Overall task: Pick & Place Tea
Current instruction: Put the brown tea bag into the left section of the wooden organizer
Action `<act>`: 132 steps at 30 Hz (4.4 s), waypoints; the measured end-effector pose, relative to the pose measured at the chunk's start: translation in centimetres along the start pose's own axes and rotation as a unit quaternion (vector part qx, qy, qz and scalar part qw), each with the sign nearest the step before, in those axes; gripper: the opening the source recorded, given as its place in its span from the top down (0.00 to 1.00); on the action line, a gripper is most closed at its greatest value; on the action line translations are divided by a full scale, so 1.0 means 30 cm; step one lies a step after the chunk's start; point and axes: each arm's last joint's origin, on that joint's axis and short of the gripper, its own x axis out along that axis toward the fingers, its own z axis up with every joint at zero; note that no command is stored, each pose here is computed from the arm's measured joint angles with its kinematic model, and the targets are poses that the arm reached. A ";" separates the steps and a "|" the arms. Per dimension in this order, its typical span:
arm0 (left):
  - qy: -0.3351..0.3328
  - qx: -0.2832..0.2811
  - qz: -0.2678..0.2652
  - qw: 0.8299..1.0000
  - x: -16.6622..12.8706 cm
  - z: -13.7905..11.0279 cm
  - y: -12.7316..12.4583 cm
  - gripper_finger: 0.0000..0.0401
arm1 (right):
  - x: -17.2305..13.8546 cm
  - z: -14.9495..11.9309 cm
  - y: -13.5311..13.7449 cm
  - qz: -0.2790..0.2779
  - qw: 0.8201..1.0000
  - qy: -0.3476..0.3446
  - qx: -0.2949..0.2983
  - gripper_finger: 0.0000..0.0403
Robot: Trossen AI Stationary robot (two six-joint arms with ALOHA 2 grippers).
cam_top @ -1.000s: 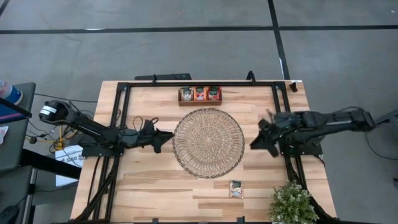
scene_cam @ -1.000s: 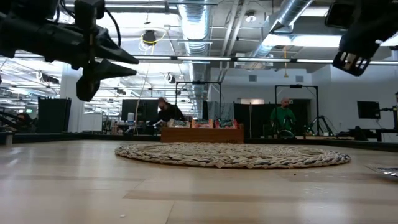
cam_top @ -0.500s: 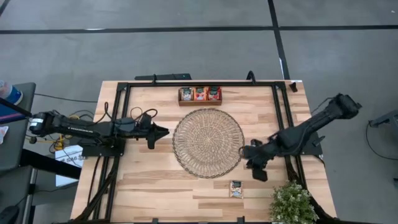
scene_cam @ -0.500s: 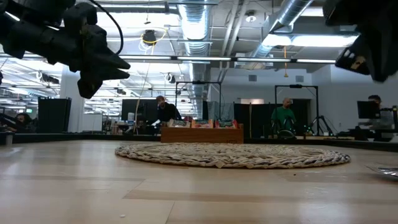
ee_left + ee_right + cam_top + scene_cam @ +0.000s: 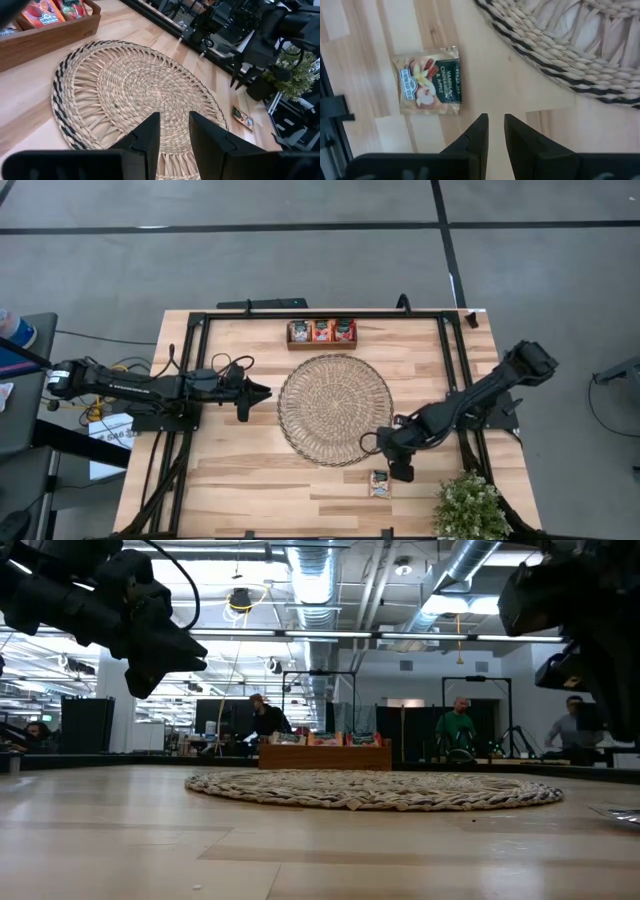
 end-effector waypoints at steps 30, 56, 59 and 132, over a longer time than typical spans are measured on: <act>-0.002 0.028 0.004 1.000 0.000 0.001 0.000 0.76 | 0.071 -0.034 0.098 -0.013 0.999 -0.036 0.019 0.55; 0.038 0.003 0.031 0.999 0.000 -0.025 0.017 0.76 | 0.230 0.016 0.126 -0.066 0.998 0.013 0.000 0.71; 0.038 0.003 0.031 0.999 0.000 -0.025 0.017 0.76 | 0.230 0.013 0.127 -0.066 0.998 0.016 0.000 0.76; -0.075 0.010 -0.096 0.993 0.045 0.278 -0.184 0.76 | -0.448 0.771 -0.179 -0.115 0.953 -0.270 -0.078 1.00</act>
